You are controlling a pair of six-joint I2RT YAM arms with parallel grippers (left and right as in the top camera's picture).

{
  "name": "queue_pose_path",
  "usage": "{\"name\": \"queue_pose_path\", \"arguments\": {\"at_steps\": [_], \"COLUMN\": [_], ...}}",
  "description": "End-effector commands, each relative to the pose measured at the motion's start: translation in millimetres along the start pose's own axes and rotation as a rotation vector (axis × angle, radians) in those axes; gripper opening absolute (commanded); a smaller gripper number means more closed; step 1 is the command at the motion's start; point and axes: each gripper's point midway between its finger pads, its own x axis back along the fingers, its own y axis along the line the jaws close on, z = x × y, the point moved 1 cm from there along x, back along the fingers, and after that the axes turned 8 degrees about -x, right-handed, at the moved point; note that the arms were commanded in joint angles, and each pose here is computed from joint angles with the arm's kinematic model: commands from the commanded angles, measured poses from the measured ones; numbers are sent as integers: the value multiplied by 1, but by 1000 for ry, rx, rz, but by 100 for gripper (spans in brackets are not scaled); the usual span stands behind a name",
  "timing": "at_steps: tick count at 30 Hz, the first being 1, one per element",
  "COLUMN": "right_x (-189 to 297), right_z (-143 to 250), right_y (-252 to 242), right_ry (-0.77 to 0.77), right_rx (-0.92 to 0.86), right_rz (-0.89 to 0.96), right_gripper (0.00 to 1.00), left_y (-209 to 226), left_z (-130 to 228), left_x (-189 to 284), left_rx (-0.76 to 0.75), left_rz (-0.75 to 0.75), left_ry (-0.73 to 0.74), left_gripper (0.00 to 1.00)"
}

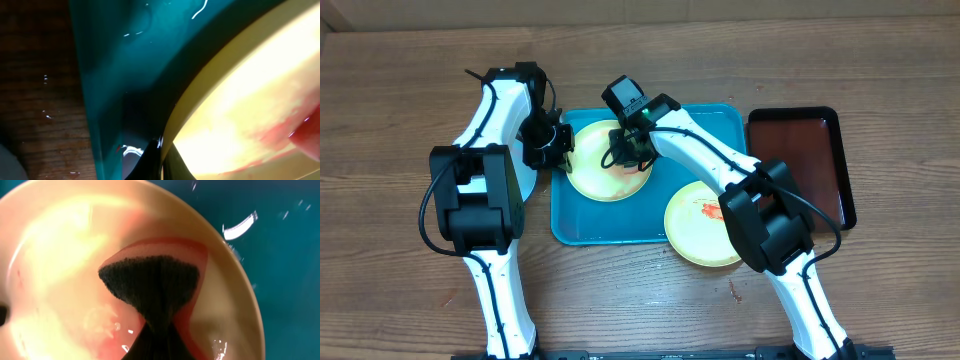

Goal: Clean dirty plates on tray and stack at the side
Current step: 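Scrub the yellow plate with the sponge while the left gripper holds its rim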

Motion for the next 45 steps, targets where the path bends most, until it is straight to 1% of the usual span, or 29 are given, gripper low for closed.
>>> {"name": "queue_pose_path", "arguments": {"at_steps": [1, 4, 7, 10, 15, 18, 20, 23, 25, 28, 31, 34, 38, 41, 45], "right_x": [-11, -10, -8, -5, 6, 9, 9, 7, 1, -9, -14, -21, -34, -35, -28], "right_z": [26, 35, 34, 25, 4, -8, -16, -28, -30, -24, -13, 1, 22, 36, 53], "right_y": [7, -1, -21, -46, -81, -85, -82, -73, -58, -20, 12, 35, 53, 62, 81], "right_ry": [104, 136, 130, 88, -42, -106, -142, -197, -194, -123, -44, 32, 120, 166, 231], "right_rx": [9, 27, 33, 29, 14, 17, 12, -20, -26, 2, 11, 26, 44, 58, 117], "right_rz": [-18, 21, 111, 231, 438, 476, 467, 420, 334, 112, -71, -197, -278, -304, -400], "right_gripper": [4, 4, 4, 4, 4, 4, 4, 4, 4, 4, 4, 4, 4, 4, 4], "left_y": [7, 7, 7, 7, 7, 7, 7, 7, 7, 7, 7, 6, 4, 4, 4], "left_z": [0, 0, 0, 0, 0, 0, 0, -1, -1, -1, -1, -1, -2, -2, -2], "left_x": [-3, -3, -3, -3, -3, -3, -3, -3, -3, -3, -3, -3, -3, -3, -3], "left_rx": [2, 2, 1, 1, 1, 1, 1, 0, 0, 0, 0, 0, -1, -1, -1], "left_rz": [-23, -24, -24, -24, -24, -24, -24, -24, -24, -24, -23, -20, -8, -8, -8], "left_ry": [4, 3, 3, 2, 0, 0, 0, -1, -1, -1, -2, -4, -7, -7, -7], "left_gripper": [4, 4, 4, 4, 4, 4, 4, 4, 4, 4, 4, 4, 4, 4, 4]}}
